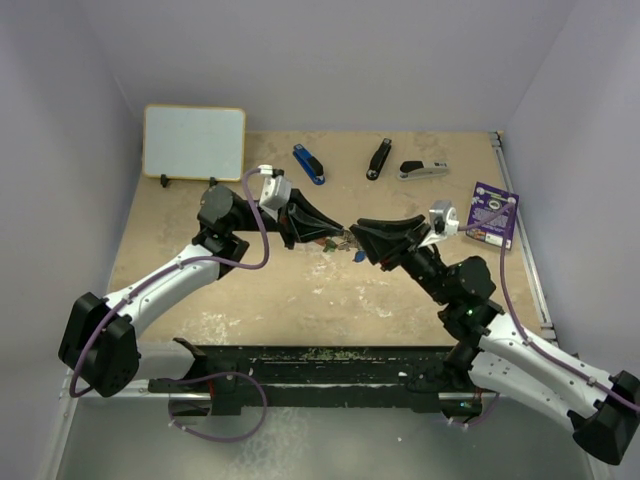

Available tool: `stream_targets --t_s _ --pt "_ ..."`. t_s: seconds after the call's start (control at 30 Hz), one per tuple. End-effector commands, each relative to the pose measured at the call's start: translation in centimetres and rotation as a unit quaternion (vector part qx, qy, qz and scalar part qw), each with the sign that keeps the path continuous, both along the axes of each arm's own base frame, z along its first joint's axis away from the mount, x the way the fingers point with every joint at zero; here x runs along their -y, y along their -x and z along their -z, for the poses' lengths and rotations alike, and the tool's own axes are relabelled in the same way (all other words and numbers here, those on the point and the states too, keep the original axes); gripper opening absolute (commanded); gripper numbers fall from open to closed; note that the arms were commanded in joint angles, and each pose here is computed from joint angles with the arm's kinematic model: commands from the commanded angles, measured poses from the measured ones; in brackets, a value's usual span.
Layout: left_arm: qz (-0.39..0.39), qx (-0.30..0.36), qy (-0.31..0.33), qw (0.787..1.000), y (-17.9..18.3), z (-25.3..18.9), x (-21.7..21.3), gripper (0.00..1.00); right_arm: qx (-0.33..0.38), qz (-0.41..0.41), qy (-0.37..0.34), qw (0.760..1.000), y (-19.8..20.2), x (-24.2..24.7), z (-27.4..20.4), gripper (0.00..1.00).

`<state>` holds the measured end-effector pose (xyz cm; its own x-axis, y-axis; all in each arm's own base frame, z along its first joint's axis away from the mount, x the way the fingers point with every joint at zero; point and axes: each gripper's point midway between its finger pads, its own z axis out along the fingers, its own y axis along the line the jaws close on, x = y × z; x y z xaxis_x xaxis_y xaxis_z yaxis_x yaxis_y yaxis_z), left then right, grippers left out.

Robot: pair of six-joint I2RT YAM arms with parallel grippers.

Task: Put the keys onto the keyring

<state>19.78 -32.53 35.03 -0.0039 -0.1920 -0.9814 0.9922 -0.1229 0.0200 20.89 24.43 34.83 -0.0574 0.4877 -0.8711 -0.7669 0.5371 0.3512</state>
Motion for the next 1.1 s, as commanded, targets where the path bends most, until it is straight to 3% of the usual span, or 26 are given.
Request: stream_targets --t_s 0.0,1.07 --pt "-0.017 0.010 0.059 0.998 0.0 -4.0 -0.6 0.03 0.066 -0.012 -0.062 0.996 1.3 0.7 -3.6 0.34" --pt "-0.032 -0.052 0.112 0.992 -1.0 -6.5 -0.6 0.03 0.126 0.000 -0.125 0.984 0.6 0.5 -5.7 0.37"
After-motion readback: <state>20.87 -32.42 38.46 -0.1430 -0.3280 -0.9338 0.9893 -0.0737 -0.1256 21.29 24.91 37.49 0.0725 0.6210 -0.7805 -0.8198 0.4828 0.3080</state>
